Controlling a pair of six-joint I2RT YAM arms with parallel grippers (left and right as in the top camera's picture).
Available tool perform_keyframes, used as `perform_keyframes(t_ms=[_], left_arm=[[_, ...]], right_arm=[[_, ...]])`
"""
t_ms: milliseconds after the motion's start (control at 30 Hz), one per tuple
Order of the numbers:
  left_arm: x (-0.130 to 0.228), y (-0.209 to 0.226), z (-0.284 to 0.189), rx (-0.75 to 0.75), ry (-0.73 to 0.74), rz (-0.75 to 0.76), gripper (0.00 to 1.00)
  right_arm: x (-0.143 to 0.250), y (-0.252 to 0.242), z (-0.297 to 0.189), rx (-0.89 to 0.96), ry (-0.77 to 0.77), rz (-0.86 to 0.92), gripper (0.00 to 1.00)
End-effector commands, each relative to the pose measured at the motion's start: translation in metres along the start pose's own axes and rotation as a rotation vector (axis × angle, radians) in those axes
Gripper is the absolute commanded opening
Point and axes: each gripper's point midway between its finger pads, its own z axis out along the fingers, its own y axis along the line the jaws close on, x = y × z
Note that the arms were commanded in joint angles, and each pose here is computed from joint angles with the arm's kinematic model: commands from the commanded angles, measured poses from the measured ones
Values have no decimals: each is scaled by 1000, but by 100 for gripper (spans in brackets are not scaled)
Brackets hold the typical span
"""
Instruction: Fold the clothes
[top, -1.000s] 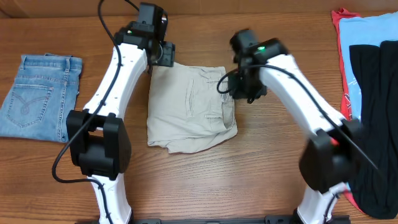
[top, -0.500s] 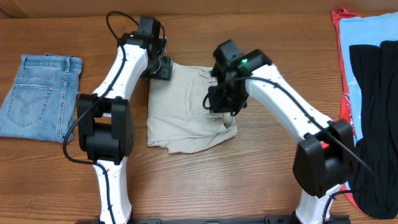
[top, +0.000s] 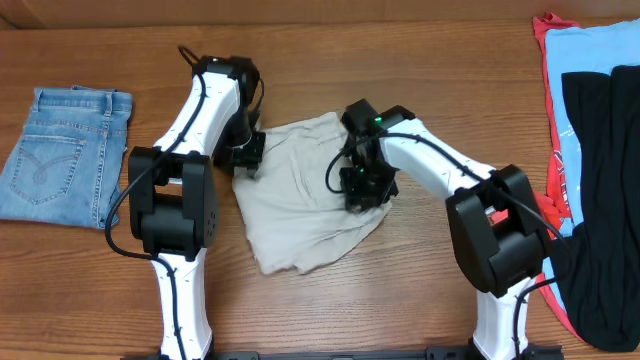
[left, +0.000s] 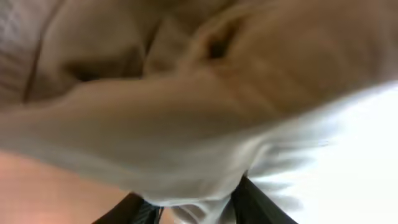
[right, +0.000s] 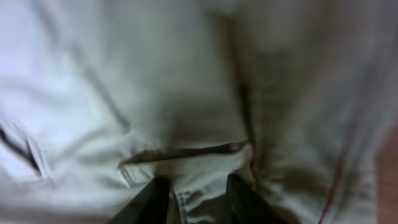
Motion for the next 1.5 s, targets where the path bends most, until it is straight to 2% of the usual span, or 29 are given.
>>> perform_keyframes(t_ms=[0, 133, 233, 367, 467, 500, 533, 633, 733, 833, 933, 1067, 1133, 1167, 1233, 1467], left_arm=[[18, 5, 3, -36, 87, -89, 40], [37, -1, 0, -1, 165, -92, 38], [40, -8, -6, 40, 162, -95, 36], [37, -12, -28, 78, 69, -79, 36], [28, -12, -57, 100, -81, -54, 39], [23, -12, -71, 111, -154, -36, 41], [16, -13, -85, 122, -231, -19, 48], [-5, -17, -123, 148, -445, 52, 81], [-25, -27, -145, 175, -585, 184, 86], [-45, -36, -144, 195, -638, 271, 86], [-60, -40, -126, 198, -617, 291, 86], [-74, -43, -82, 199, -515, 285, 85], [-75, -43, -59, 200, -449, 276, 84], [-75, -43, -49, 201, -417, 267, 83], [-71, -41, -29, 203, -347, 254, 82], [-29, -35, 11, 200, -81, 226, 63]], right_arm=[[-30, -42, -6, 112, -109, 34, 34], [-55, -57, -14, 108, -200, 26, 34], [-64, -61, -18, 105, -228, 4, 35], [-64, -58, -32, 111, -225, -3, 36], [-69, -52, -63, 109, -271, 4, 36], [-71, -51, -77, 116, -301, 27, 36], [-73, -51, -94, 122, -337, 56, 37], [-69, -42, -135, 98, -414, 93, 40], [-53, -30, -157, 39, -425, 106, 48], [-28, -7, -156, -82, -331, 86, 49], [-7, 9, -143, -133, -233, 72, 49], [7, 19, -118, -124, -171, 42, 48], [13, 21, -102, -118, -145, 24, 41], [16, 21, -94, -115, -134, 21, 34], [21, 21, -77, -120, -113, 15, 26], [49, 15, -17, -190, -11, 31, 24]])
